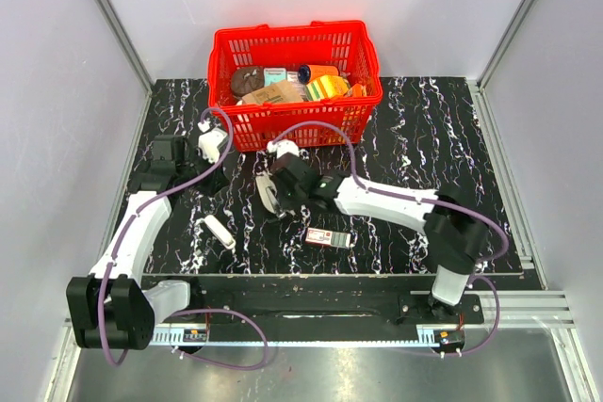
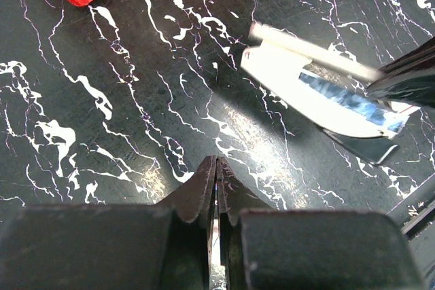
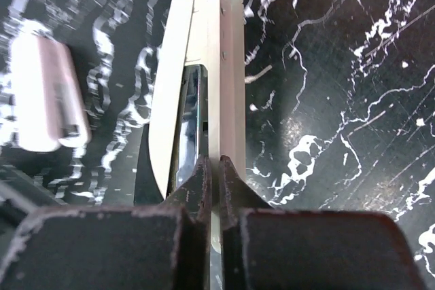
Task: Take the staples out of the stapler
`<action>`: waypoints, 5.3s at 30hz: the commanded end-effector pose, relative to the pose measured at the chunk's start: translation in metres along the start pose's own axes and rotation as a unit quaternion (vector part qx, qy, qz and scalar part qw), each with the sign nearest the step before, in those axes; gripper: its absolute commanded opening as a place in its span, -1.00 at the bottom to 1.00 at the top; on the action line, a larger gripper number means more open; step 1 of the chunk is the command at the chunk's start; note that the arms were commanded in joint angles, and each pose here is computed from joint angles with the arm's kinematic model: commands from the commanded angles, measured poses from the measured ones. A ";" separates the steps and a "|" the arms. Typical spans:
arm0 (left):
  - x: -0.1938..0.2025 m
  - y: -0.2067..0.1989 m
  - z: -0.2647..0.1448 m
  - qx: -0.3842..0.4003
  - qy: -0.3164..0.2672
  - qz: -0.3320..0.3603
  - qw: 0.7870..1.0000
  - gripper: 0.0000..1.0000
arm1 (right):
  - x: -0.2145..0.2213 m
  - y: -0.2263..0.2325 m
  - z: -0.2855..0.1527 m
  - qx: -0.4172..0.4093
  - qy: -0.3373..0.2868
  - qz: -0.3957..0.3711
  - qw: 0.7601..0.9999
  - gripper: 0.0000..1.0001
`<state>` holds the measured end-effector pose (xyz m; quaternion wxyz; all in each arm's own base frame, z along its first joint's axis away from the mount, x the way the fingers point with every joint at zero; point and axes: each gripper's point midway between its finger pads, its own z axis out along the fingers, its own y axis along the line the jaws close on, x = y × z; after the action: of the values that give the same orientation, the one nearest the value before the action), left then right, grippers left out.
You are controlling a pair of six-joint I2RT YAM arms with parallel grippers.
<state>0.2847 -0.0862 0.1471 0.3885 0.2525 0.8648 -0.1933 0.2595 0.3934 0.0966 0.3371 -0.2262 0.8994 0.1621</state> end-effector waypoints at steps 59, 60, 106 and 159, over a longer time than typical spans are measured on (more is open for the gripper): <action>-0.019 -0.011 -0.006 0.022 -0.049 0.013 0.998 -0.85 | 0.066 -0.133 0.024 -0.105 0.047 0.580 0.807 -0.83; -0.020 -0.011 -0.006 0.022 -0.051 0.015 0.998 -0.85 | 0.068 -0.133 0.024 -0.111 0.053 0.584 0.802 -0.79; -0.026 -0.008 -0.006 0.017 -0.055 -0.002 0.998 -0.82 | 0.004 -0.127 0.016 0.229 0.047 0.181 0.955 0.32; -0.016 0.001 -0.013 0.000 -0.053 0.000 0.999 -0.82 | 0.047 -0.107 0.056 0.355 0.120 0.051 0.926 0.28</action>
<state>0.2813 -0.0869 0.1552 0.4047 0.2356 0.8571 -0.2149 0.3198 0.3262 0.0266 0.2911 -0.0704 0.9409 -0.1584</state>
